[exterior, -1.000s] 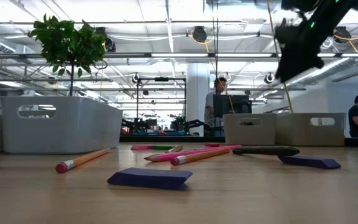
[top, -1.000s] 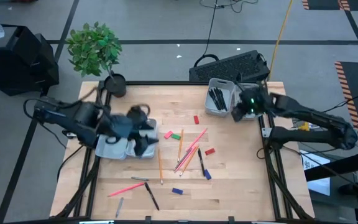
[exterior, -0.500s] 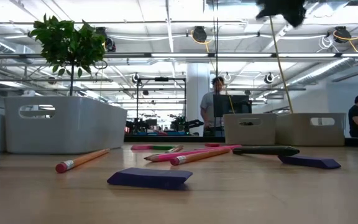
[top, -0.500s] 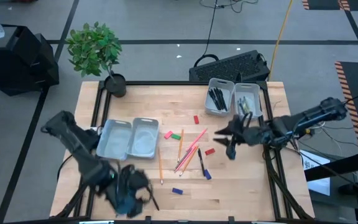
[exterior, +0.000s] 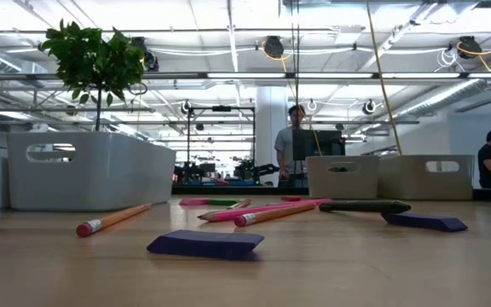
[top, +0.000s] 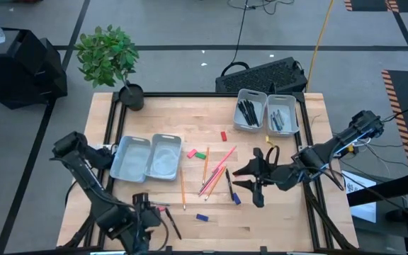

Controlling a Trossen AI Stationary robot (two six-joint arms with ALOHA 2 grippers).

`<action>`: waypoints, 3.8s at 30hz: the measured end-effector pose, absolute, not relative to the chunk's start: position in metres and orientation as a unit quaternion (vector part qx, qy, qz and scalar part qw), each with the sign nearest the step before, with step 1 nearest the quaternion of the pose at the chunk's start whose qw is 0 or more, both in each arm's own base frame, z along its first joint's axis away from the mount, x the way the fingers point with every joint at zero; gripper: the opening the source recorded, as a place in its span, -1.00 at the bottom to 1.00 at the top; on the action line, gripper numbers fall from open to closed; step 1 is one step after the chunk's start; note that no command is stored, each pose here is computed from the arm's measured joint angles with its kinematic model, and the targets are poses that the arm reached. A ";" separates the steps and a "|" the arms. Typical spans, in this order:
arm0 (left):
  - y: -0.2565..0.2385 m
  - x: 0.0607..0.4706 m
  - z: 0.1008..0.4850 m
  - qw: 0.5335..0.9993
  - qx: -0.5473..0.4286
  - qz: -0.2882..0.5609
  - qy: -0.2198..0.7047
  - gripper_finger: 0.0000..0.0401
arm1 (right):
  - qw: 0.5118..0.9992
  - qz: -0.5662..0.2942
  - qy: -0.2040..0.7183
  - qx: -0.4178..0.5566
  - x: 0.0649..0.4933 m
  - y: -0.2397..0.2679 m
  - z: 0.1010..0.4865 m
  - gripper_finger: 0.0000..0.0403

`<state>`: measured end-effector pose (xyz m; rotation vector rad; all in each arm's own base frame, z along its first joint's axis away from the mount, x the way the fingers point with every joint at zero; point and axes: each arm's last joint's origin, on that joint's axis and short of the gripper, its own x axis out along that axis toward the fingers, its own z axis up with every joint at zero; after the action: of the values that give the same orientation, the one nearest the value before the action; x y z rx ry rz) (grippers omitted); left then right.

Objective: Sort crayons/erasers/pens/pencils in bins
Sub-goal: Adjust the bottom right gray bin

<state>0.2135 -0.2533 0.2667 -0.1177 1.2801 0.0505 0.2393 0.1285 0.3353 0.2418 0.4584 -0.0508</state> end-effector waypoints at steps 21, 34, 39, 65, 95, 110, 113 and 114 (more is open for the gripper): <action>-0.158 0.217 0.159 0.755 0.001 -0.041 0.654 -0.33 | 0.975 -0.039 0.192 0.107 0.248 0.113 0.343 -0.34; -0.160 0.209 0.146 0.763 0.035 -0.081 0.641 -0.34 | 0.973 -0.070 0.164 0.146 0.256 0.098 0.348 -0.34; -0.165 0.202 0.141 0.751 0.029 -0.096 0.653 -0.34 | 0.974 -0.074 0.161 0.144 0.257 0.096 0.348 -0.34; -0.176 0.230 0.218 0.748 0.069 -0.102 0.652 -0.44 | 0.976 -0.070 0.164 0.126 0.258 0.095 0.348 -0.34; -0.109 0.239 0.187 0.723 0.293 -0.165 0.604 -0.94 | 0.976 -0.067 0.165 0.128 0.258 0.095 0.348 -0.34; -0.107 0.255 0.231 0.769 0.106 -0.052 0.628 -0.98 | 0.976 -0.074 0.163 0.127 0.259 0.092 0.348 -0.34; -0.105 0.252 0.226 0.760 0.054 -0.033 0.647 -0.97 | 0.975 -0.076 0.163 0.127 0.259 0.091 0.348 -0.34; -0.105 0.250 0.223 0.757 0.044 -0.027 0.651 -0.97 | 0.976 -0.077 0.163 0.126 0.259 0.090 0.348 -0.34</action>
<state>0.2503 -0.1047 0.2230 0.0959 1.4194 -0.0588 0.2592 0.0904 0.3481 0.2541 0.3285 -0.1549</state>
